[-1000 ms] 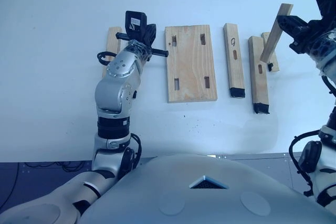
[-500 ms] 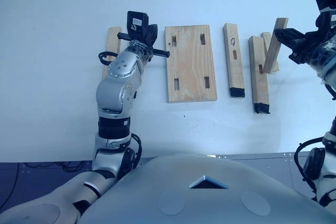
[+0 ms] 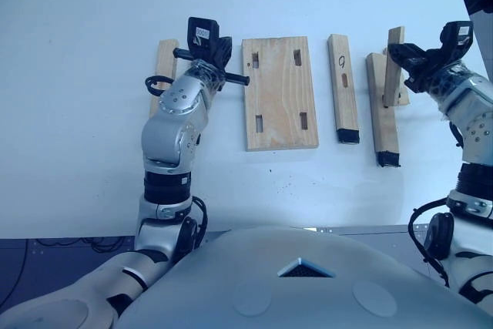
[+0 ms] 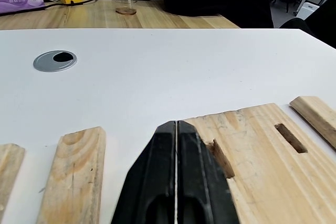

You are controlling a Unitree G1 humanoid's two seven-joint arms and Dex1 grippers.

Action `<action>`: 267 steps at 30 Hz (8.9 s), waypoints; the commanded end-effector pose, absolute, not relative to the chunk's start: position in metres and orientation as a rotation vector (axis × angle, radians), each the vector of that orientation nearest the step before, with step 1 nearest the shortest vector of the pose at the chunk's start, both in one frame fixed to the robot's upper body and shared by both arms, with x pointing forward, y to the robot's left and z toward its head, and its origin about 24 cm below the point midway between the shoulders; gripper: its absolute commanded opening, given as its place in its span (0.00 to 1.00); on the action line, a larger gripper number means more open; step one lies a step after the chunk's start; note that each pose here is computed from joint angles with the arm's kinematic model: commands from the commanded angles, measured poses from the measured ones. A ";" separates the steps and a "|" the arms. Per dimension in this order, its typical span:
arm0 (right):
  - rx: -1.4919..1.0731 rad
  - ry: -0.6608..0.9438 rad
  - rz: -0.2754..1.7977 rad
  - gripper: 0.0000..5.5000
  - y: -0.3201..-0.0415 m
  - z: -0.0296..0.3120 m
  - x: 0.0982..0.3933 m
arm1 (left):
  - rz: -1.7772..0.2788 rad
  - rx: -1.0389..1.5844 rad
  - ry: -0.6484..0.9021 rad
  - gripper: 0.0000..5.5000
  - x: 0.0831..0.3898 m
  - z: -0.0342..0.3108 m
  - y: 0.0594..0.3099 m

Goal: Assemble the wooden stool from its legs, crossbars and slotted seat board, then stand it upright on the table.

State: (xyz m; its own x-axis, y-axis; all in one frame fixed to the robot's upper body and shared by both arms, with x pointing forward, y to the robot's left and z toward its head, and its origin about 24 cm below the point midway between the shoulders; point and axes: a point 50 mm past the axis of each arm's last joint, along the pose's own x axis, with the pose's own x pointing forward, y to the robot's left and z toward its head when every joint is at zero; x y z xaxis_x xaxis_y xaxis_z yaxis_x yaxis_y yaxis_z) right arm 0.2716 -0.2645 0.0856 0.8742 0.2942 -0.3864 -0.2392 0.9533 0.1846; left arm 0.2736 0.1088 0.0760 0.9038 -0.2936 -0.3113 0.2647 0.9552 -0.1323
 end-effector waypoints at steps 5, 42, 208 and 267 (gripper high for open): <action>0.114 0.353 0.213 0.07 -0.254 0.071 0.286 | -0.321 -0.072 0.354 0.00 0.273 0.072 0.103; 0.512 -0.102 0.444 0.07 -0.121 0.205 0.322 | -0.887 -0.191 0.287 0.00 0.300 0.175 0.018; -0.119 0.477 0.612 0.37 -0.282 0.059 0.244 | -0.137 -0.328 0.130 0.00 0.288 0.098 0.156; 0.175 0.191 1.536 0.37 -0.132 0.185 0.256 | -1.323 -0.740 -0.152 0.38 0.264 0.192 0.145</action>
